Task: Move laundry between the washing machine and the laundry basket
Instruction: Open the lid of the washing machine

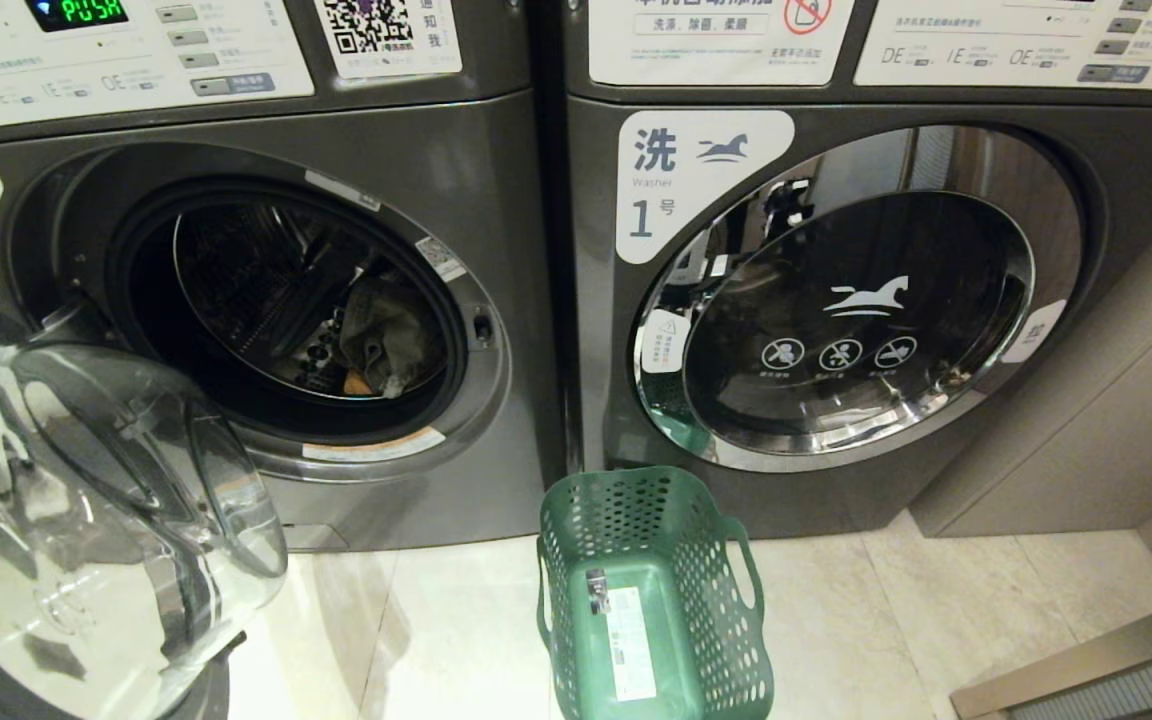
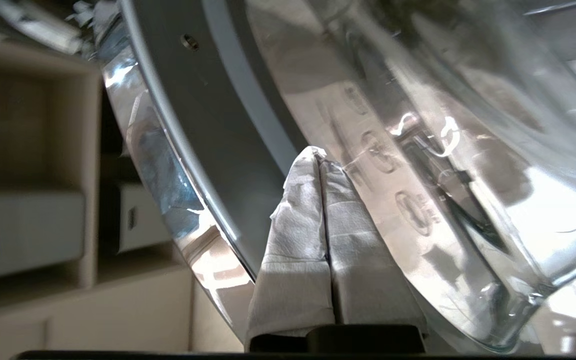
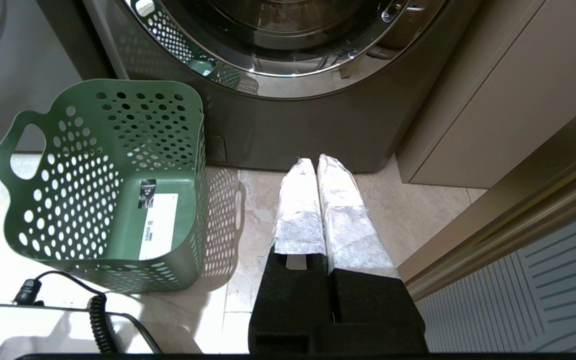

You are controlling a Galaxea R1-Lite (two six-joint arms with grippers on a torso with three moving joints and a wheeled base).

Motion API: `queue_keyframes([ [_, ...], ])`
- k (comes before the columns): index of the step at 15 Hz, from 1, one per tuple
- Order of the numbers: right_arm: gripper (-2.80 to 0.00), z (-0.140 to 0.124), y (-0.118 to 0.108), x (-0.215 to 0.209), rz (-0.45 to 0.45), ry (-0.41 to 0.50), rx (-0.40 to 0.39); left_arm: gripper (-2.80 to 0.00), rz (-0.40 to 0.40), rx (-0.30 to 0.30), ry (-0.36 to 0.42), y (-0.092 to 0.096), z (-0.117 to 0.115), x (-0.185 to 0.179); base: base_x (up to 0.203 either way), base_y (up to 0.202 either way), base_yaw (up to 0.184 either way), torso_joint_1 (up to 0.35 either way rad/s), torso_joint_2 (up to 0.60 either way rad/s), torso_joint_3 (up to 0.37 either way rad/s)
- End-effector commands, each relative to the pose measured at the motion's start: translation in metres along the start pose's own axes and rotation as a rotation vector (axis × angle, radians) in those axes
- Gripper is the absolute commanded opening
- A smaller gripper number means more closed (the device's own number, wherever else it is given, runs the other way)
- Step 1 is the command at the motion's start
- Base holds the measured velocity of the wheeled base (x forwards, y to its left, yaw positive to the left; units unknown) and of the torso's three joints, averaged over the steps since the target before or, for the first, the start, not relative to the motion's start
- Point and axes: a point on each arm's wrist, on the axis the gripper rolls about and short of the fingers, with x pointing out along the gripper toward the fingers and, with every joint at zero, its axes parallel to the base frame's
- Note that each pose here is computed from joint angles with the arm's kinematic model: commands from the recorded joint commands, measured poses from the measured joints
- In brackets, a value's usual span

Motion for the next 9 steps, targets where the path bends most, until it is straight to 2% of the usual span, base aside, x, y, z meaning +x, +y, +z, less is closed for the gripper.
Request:
queue_keyframes([
  [1,-2.80,0.000,0.000,0.000,0.001,0.001,-0.001,-2.80,0.127,0.006,0.132,0.003,-0.005,0.013,0.000,0.000,0.000,0.000,0.00,0.000],
  [4,-2.80,0.000,0.000,0.000,0.001,0.001,-0.001,-2.80,0.195,-0.012,0.241,0.012,-0.014,0.029,0.000,0.000,0.000,0.000,0.00,0.000],
  [9,-2.80,0.000,0.000,0.000,0.001,0.001,-0.001,-2.80,0.315,-0.089,0.327,0.038,-0.027,0.040,0.000,0.000,0.000,0.000,0.00,0.000],
])
